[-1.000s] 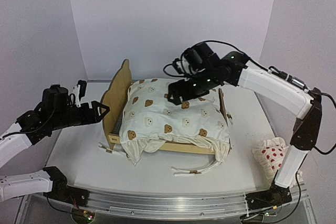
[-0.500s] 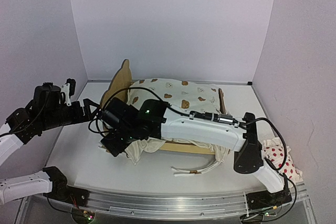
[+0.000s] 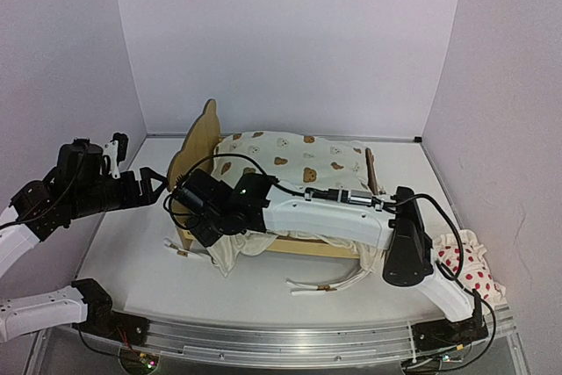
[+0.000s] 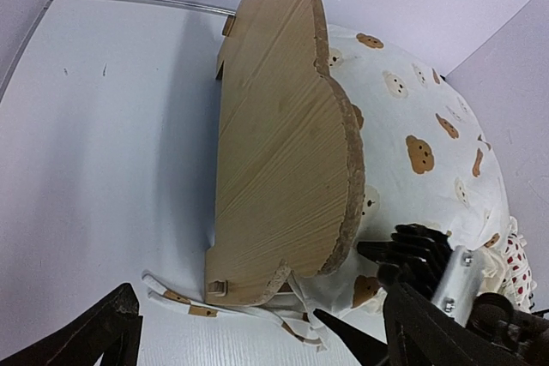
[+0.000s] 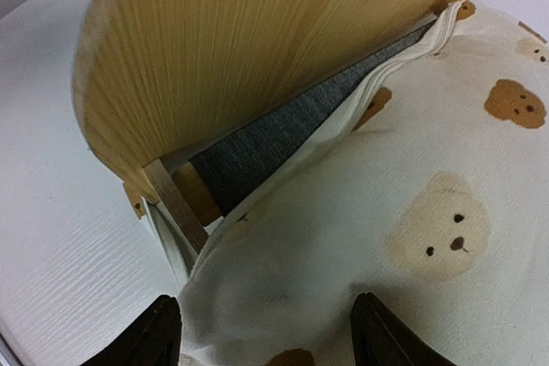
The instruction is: Set up the pet bed
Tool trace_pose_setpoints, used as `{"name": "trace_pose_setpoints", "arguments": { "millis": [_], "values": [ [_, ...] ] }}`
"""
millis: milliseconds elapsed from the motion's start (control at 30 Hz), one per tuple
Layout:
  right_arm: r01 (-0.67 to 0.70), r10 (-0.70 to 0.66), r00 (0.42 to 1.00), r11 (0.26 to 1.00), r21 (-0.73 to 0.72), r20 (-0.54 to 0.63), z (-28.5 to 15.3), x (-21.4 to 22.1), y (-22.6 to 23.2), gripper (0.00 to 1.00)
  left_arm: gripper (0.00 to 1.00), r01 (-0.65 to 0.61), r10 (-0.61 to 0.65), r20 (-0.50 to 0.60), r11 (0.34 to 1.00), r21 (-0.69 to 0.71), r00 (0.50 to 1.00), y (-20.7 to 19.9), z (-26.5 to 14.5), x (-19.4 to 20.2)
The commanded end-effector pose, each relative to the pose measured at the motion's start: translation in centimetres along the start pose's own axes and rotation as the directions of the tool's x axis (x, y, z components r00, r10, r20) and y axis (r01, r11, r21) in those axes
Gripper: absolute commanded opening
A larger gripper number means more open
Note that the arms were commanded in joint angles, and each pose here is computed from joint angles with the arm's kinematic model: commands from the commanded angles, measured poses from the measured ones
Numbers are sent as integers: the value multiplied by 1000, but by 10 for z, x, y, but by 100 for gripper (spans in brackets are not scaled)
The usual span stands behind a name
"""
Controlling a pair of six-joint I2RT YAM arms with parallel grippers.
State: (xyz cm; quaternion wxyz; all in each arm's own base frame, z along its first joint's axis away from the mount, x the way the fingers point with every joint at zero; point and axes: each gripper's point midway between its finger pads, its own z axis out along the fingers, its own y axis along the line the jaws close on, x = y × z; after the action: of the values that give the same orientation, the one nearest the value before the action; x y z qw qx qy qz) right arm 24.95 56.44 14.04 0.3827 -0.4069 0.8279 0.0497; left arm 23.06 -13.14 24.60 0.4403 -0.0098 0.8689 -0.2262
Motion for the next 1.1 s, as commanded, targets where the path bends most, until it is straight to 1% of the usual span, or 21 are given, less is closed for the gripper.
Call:
{"name": "trace_pose_setpoints", "arguments": {
  "millis": [0, 67, 133, 267, 333, 467, 533, 633, 733, 867, 1067],
  "values": [
    [-1, 0, 999, 1000, -18, -44, 22, 22, 13, 68, 99, -11, 11, 18, 1000, 14, 1000, -3, -2, -4],
    [11, -11, 998, 1000, -11, -61, 27, 30, 13, 67, 99, -12, 12, 15, 1000, 12, 1000, -3, -2, -3],
    [19, -19, 997, 1000, 2, -73, 30, 35, 10, 63, 99, -12, 12, 11, 1000, 11, 1000, -3, -1, -3],
    [13, -12, 997, 1000, 13, -78, 29, 37, 3, 46, 98, -12, 12, 8, 1000, 10, 1000, -3, 0, -2],
    [1, -3, 997, 1000, -26, -75, 22, 33, 6, 41, 98, -12, 12, 10, 1000, 6, 1000, -2, 0, -2],
    [-38, 30, 998, 990, -133, -63, -3, 21, 14, 37, 98, -13, 13, 9, 1000, -5, 1000, 0, 1, -2],
    [-44, 37, 998, 987, -156, -46, -16, 14, 12, 31, 98, -14, 14, 7, 1000, -10, 1000, 1, 2, -2],
    [-32, 30, 999, 987, -157, -20, -30, 6, 6, 15, 98, -15, 15, 9, 1000, -14, 1000, 1, 2, -3],
    [-21, 21, 1000, 989, -146, -6, -37, 3, -2, 5, 98, -14, 15, 17, 1000, -16, 1000, 1, 2, -4],
    [-24, 25, 1000, 990, -142, 3, -44, -1, -12, 0, 95, -27, 27, 41, 1000, 3, 999, -3, -1, -10],
    [-52, 57, 998, 992, -115, 38, -60, -17, -48, 0, 91, -58, 53, 51, 994, 94, 997, -24, -4, -20]
  ]
}}
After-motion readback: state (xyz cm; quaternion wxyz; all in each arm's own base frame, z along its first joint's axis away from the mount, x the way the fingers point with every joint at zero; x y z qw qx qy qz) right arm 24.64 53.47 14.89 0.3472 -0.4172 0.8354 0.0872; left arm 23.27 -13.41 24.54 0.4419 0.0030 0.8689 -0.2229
